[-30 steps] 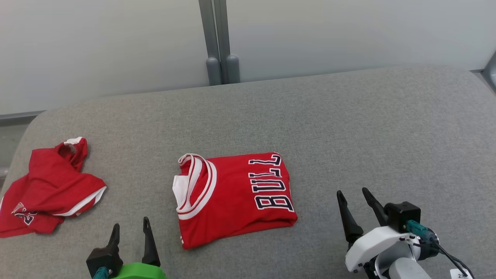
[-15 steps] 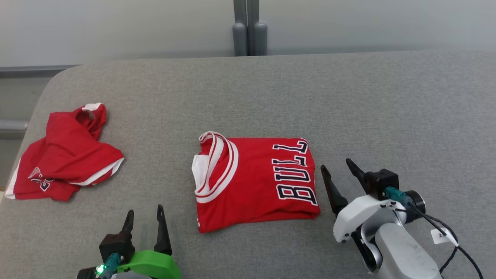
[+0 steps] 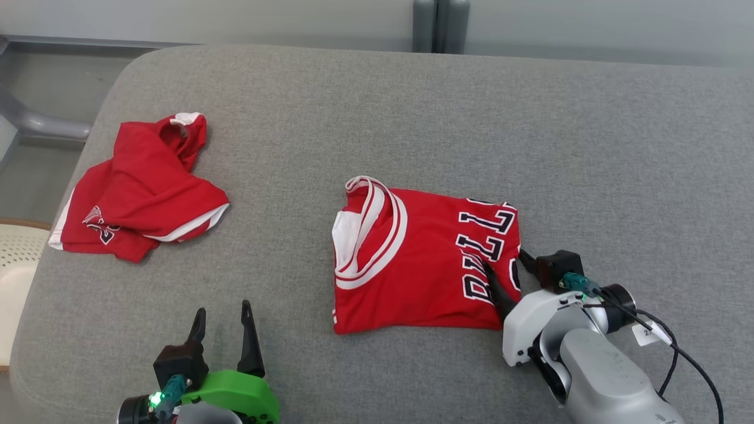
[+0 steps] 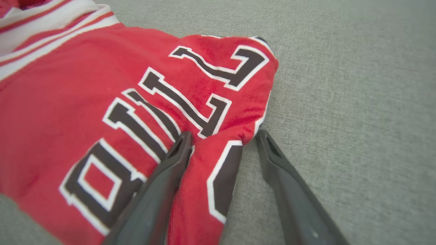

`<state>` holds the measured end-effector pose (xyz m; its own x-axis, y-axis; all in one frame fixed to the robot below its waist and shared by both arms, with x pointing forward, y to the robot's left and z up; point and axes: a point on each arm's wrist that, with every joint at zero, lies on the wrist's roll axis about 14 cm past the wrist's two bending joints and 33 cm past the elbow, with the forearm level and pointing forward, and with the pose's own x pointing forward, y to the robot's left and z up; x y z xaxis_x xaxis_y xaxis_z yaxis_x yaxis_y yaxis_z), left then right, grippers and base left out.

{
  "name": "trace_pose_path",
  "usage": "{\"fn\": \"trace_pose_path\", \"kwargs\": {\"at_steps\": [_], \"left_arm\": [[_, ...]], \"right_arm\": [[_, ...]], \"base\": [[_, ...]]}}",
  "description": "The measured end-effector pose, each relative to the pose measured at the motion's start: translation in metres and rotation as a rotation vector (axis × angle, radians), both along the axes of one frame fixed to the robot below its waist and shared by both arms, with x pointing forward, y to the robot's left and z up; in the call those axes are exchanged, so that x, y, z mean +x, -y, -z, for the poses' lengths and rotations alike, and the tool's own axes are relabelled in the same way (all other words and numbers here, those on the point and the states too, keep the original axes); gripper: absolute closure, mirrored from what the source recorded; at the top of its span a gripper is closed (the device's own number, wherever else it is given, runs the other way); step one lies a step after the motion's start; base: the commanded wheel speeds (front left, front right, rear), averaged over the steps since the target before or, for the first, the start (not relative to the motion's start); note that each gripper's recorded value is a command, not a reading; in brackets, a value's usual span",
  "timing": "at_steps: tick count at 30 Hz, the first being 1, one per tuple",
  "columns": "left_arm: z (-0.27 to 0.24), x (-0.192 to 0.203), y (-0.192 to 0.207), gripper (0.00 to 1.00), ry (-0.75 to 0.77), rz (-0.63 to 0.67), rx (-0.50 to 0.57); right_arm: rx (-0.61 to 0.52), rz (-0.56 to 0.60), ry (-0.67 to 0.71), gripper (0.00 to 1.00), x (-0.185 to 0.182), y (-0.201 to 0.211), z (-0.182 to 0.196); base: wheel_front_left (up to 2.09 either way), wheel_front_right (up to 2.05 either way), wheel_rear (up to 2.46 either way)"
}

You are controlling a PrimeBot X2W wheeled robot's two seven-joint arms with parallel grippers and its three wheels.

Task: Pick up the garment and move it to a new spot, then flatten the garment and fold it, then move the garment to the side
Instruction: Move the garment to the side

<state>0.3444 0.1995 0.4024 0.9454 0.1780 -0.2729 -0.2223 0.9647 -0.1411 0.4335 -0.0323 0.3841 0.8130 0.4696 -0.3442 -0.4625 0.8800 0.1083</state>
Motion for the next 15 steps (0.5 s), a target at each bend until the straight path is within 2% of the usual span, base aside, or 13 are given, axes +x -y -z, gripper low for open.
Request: {"fn": "trace_pose_path", "kwargs": {"at_steps": [1,8,15], "left_arm": [[0.001,0.000,-0.001,0.00,-0.003,-0.003,0.001],[0.001,0.003,-0.001,0.00,-0.004,-0.001,0.008],[-0.002,0.018,0.025,0.00,0.017,0.081,-0.011]], "right_arm": [[-0.006,-0.010,-0.005,1.00,0.001,-0.002,0.002],[-0.015,-0.010,0.023,1.00,0.012,-0.001,-0.006],[-0.068,0.082,0.103,1.00,0.019,0.046,-0.026]], "base": [[0.00,0.00,0.00],[0.00,0.00,0.00],[0.00,0.00,0.00]]}}
